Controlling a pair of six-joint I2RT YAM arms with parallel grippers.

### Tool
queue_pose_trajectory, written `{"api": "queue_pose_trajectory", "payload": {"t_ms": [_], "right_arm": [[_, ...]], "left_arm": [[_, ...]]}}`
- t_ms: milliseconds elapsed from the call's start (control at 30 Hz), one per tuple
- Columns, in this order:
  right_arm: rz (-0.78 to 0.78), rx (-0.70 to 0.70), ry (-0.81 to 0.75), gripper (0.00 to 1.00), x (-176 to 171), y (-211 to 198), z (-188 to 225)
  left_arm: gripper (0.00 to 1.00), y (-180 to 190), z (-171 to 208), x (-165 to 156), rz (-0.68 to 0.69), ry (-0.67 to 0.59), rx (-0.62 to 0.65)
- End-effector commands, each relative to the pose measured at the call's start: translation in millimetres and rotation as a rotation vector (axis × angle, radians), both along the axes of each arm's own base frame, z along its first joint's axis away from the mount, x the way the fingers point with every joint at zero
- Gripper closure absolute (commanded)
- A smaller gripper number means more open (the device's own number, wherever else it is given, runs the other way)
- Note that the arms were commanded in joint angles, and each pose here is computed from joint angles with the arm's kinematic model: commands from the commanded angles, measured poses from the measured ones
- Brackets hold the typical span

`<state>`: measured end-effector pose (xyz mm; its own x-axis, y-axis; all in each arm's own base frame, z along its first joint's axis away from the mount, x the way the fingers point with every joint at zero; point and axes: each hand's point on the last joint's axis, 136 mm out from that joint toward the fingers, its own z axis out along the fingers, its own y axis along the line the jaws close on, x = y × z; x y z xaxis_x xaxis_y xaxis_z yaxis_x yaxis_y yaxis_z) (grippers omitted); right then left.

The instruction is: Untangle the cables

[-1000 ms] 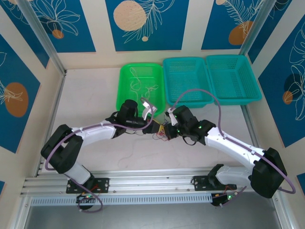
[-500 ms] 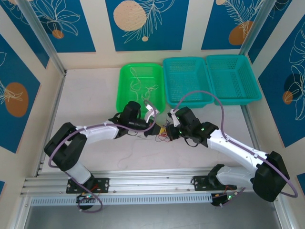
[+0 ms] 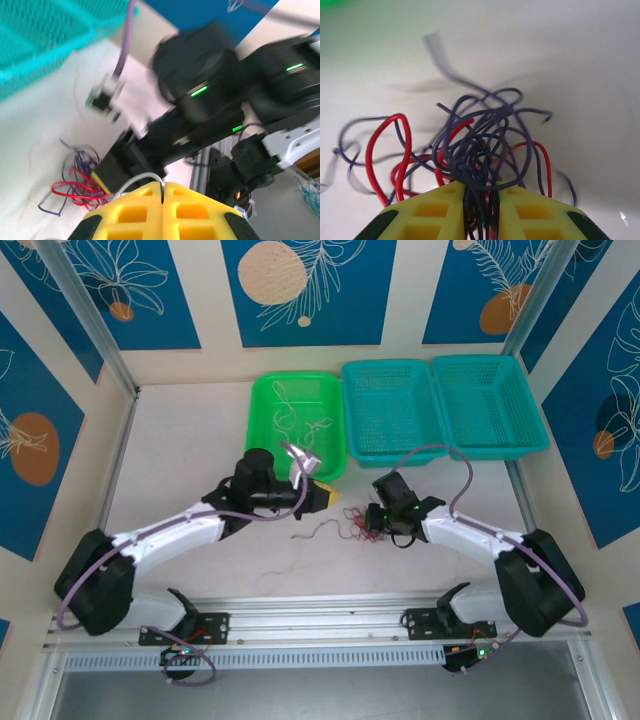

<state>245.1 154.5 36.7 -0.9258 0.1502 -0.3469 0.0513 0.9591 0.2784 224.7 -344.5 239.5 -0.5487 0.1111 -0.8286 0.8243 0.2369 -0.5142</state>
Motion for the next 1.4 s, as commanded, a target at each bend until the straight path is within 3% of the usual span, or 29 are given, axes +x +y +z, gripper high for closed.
{"api": "queue_pose_trajectory", "payload": {"t_ms": [0, 233, 333, 500, 733, 1067, 1200, 1367], "right_arm": [[-0.122, -0.065, 0.112, 0.77, -13.7, -23.6, -19.6], [-0.135, -0.038, 0.104, 0.73, -11.3, -22.2, -7.5], [-0.117, 0.008, 0.031, 0.49, -5.9, -17.8, 19.9], [-0.097, 0.116, -0.148, 0.26, 0.5, -13.6, 78.0], [-0.012, 0.31, -0.356, 0.25, 3.8, 5.6, 147.7], [0.061, 0.397, -0.454, 0.24, -1.6, 15.1, 189.0], [0.064, 0.384, -0.475, 0.24, -2.9, 11.7, 197.1], [0.061, 0.375, -0.468, 0.22, -7.5, 7.9, 196.8]], "left_arm": [[1.0, 10.8, 28.4, 5.2, 0.078, -0.066, -0.046], [1.0, 32.7, 25.5, 14.0, 0.192, -0.083, -0.001], [1.0, 35.3, 22.8, 13.1, 0.203, -0.069, -0.004], [1.0, 37.5, 41.9, 9.9, 0.201, -0.096, -0.038], [1.0, 36.9, 123.5, 23.2, 0.245, -0.235, -0.107], [1.0, 36.0, 243.9, 81.4, 0.364, -0.446, -0.177], [1.0, 39.5, 272.9, 129.5, 0.422, -0.477, -0.175], [1.0, 48.8, 260.0, 201.0, 0.541, -0.454, -0.093]]}}
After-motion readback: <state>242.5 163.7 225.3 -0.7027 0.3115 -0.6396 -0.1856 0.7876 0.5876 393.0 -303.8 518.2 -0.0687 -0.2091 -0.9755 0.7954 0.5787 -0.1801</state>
